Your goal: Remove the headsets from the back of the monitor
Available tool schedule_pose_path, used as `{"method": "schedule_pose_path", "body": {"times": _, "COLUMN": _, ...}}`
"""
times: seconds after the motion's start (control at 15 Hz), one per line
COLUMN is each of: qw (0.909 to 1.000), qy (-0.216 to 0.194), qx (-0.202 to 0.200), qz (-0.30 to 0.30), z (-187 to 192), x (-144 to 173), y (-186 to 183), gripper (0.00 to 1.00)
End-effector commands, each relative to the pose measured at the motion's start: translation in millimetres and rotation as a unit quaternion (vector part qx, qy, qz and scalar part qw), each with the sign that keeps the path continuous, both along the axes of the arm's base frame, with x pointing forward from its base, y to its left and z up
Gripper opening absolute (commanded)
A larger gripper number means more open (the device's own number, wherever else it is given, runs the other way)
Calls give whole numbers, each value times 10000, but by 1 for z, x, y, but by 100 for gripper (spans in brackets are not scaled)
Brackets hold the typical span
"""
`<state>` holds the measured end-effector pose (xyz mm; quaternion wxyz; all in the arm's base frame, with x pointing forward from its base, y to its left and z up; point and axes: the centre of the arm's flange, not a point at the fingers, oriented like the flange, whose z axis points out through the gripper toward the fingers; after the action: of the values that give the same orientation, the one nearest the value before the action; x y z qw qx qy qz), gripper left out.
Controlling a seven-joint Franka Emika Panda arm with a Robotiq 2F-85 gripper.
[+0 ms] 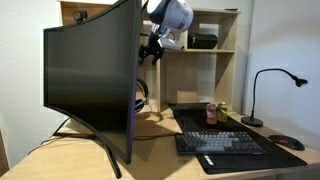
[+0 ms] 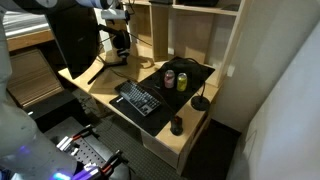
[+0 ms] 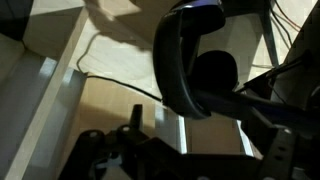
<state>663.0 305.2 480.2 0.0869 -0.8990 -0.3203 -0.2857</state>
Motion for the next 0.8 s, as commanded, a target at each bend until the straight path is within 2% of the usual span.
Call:
{"method": "schedule_pose_path", "body": {"times": 0.0, "qw": 9994, "qy": 305, "qx": -162, "qz": -93, "z": -45, "x": 38, "y": 25, "gripper": 100}}
{"method": "schedule_pose_path", "body": {"times": 0.27, "qw": 9991, "qy": 280, "qx": -262, "qz": -202, "z": -79, "x": 55, "y": 30, "gripper": 100}}
{"method": "schedule_pose_path", "body": {"times": 0.73, "qw": 9979, "qy": 110, "qx": -539, "qz": -343, "z": -108, "x": 73, "y": 45, "gripper": 100}}
